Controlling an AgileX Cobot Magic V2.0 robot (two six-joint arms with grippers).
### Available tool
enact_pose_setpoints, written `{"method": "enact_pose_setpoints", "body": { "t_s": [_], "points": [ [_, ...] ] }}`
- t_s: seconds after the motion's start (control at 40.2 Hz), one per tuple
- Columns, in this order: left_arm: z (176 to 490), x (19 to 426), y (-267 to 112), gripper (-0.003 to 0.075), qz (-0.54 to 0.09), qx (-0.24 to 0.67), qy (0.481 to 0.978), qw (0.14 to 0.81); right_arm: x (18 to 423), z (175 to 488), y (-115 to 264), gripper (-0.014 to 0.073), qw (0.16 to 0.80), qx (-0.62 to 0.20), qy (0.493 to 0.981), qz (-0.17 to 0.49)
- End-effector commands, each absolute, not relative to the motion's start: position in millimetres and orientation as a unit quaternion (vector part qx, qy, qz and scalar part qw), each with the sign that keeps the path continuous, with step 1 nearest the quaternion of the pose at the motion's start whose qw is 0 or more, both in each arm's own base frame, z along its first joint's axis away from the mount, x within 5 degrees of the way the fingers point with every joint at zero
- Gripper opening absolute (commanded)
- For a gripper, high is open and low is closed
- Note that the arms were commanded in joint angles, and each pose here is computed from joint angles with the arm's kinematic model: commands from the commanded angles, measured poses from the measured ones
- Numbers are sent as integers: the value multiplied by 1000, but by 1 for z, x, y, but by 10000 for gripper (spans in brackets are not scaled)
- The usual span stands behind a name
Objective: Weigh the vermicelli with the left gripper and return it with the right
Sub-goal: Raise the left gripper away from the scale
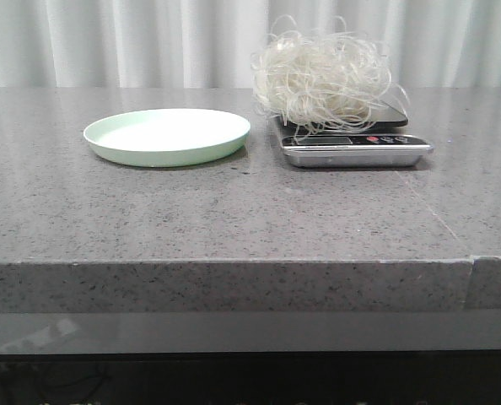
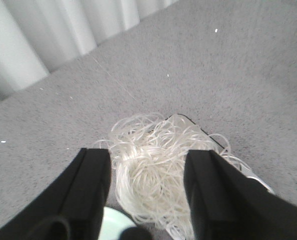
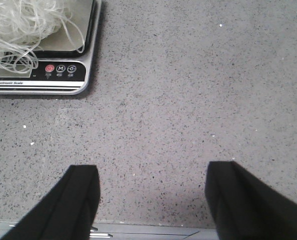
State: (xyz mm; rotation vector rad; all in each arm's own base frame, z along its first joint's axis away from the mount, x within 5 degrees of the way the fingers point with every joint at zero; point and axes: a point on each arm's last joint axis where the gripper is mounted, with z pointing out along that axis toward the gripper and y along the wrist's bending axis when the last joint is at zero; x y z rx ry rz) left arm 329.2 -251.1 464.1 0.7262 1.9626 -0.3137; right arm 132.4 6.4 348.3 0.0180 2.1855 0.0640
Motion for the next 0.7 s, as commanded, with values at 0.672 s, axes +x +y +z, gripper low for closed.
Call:
{"method": "enact_pose_setpoints", "body": {
  "t_s": [0.672],
  "points": [
    [477, 143, -109, 427, -165, 280, 744, 584, 136, 362, 5, 564, 496, 9, 868, 25]
  ]
}}
